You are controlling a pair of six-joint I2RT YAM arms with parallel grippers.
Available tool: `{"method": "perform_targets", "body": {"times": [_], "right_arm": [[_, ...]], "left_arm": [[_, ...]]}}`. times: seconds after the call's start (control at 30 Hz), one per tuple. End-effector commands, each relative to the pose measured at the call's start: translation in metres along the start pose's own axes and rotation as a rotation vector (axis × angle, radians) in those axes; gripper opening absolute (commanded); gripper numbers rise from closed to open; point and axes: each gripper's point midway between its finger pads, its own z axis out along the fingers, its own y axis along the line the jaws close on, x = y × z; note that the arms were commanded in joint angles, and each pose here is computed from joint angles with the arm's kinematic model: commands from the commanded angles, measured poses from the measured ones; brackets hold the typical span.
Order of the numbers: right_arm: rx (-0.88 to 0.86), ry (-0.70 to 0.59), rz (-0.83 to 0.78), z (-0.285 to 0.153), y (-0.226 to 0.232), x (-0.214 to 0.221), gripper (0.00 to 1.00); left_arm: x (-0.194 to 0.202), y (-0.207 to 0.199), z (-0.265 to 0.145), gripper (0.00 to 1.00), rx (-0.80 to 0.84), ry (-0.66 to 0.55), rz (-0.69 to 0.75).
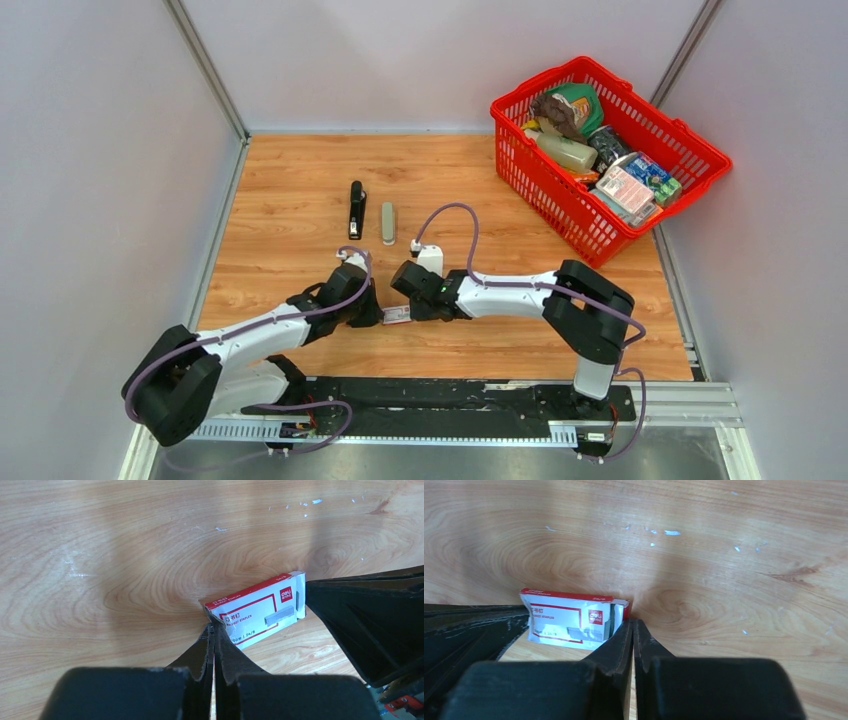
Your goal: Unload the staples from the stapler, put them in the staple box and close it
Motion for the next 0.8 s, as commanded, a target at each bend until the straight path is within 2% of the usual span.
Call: {"method": "perform_targets", "body": {"times": [0.0, 0.77], "right_arm": [[-0.075, -0.010, 0.009, 0.003, 0.022, -0.007, 0.06], [-0.249, 0.070, 0.006, 0.010, 0.074, 0.016, 0.08]], "left_arm": [[0.026, 0.020, 0.000, 0.00, -0.072, 0.098, 0.026], [0.027, 0.015, 0.006, 0.00, -0.069, 0.108, 0.033]]}}
